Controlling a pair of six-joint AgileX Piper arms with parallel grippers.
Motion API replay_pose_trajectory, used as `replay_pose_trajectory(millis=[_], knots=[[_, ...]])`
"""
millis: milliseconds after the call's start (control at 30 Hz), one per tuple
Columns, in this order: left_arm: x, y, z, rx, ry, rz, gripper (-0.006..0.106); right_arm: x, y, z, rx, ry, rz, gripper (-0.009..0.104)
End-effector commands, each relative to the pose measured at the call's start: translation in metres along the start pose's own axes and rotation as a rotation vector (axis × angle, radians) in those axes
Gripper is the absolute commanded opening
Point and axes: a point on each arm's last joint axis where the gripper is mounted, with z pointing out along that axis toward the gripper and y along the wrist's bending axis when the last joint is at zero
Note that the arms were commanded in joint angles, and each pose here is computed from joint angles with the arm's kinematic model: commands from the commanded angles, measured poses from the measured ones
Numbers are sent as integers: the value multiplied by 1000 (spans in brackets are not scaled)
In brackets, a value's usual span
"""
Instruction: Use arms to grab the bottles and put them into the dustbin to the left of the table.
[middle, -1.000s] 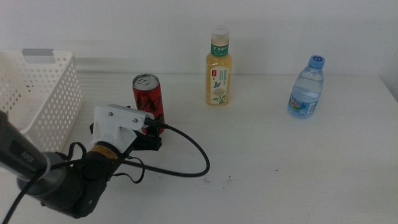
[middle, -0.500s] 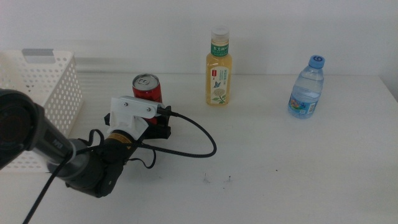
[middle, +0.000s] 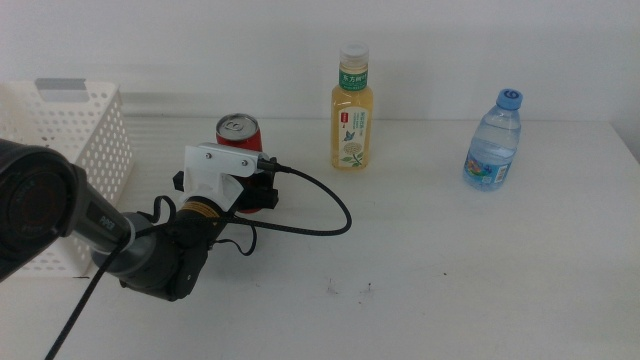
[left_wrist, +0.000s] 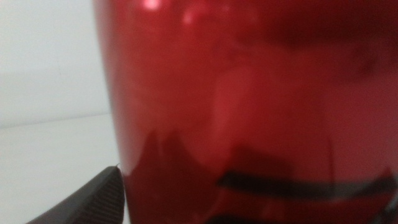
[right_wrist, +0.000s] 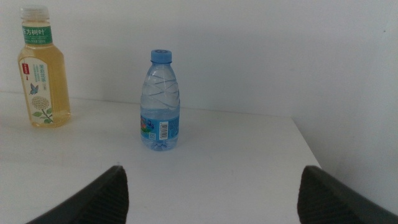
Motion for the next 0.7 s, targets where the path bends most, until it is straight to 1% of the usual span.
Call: replay_pose_trajectory(millis=[0, 100, 300, 367, 433, 533, 667], knots=[[1, 2, 2, -13, 4, -8, 93, 0, 0, 0, 5, -9, -2, 80], [1, 1, 2, -5, 5, -3, 86, 0, 0, 0, 5, -9, -2, 80], [-7, 1, -1, -2, -16, 45, 60, 0, 0, 0, 5, -9, 1, 80], [-16, 1, -8, -13, -27, 66, 51, 0, 0, 0, 5, -9, 1, 80], [-27, 3, -18, -44, -41, 81, 44, 0, 0, 0, 5, -9, 1, 80], [-38, 5, -31, -67, -53, 58, 35, 0, 0, 0, 5, -9, 1, 80], [-50, 3, -51, -59, -52, 19, 26, 0, 0, 0, 5, -9, 1, 80]])
